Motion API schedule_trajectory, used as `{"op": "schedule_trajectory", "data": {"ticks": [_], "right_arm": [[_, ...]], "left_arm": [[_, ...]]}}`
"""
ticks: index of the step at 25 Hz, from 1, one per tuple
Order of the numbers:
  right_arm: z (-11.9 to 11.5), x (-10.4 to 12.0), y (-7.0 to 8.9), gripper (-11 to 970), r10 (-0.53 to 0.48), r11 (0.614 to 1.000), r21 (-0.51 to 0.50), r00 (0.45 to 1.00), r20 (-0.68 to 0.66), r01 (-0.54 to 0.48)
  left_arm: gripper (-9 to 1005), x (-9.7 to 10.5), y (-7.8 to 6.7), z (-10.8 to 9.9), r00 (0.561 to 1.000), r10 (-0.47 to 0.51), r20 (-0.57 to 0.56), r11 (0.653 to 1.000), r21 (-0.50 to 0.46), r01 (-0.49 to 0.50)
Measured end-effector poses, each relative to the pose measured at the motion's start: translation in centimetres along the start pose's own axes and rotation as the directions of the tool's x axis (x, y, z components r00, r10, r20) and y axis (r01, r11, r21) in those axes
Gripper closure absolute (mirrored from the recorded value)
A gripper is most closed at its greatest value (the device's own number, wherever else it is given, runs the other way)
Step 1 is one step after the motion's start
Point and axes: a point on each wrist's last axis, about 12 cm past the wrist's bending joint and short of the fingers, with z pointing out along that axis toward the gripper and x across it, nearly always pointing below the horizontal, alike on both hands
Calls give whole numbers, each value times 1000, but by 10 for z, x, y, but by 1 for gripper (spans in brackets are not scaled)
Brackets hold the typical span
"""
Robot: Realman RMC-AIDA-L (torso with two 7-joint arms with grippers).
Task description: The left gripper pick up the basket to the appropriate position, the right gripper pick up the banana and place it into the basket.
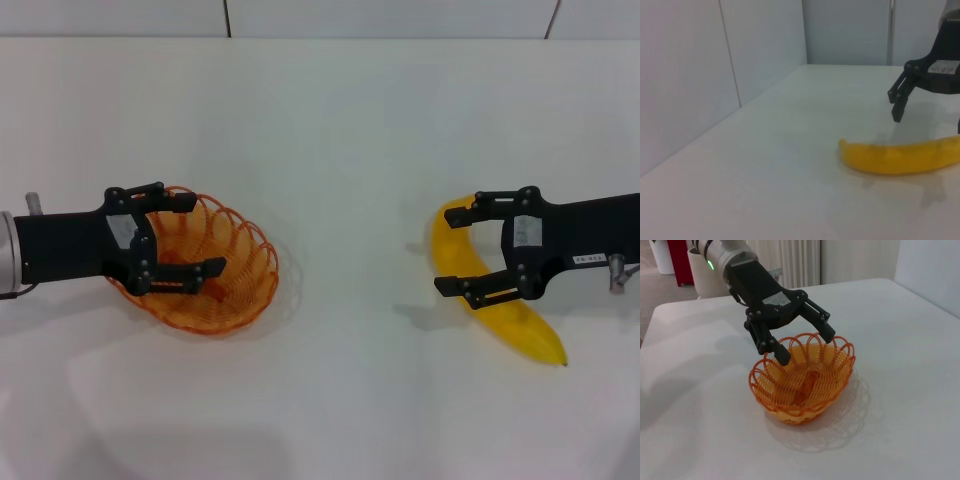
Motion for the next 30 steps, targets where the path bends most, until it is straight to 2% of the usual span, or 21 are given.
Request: {"op": "schedule_trajectory", "data": {"ticks": [10, 12, 15, 18, 19, 24, 30], "right_arm": [[0, 1, -1, 75, 4, 1000, 7, 1000, 2, -4], [1, 1, -2, 75, 3, 1000, 14, 1000, -2, -3], [1, 2, -2, 75, 4, 1000, 18, 1000, -6, -4], [2, 2, -3, 75, 5, 1000, 13, 1000, -5, -5], [3, 1, -3, 75, 5, 1000, 12, 1000, -5, -5], [4, 1, -3, 75, 5, 1000, 8, 1000, -4, -5], [4, 1, -4, 75, 6, 1000, 7, 1000, -5, -6]], "left_arm": [[104, 0, 0, 0, 1000, -9, 5, 1000, -2, 9], [107, -1, 5, -4, 998, -58, 29, 997, -41, 59], [111, -3, 19, -17, 983, -170, 67, 974, -138, 178], [116, -6, 33, -31, 962, -268, 62, 940, -203, 275], [118, -8, 44, -40, 942, -334, 38, 910, -247, 333], [126, -14, 57, -46, 910, -414, -5, 876, -272, 398], [135, -18, 63, -40, 891, -444, -93, 873, -267, 408]]}}
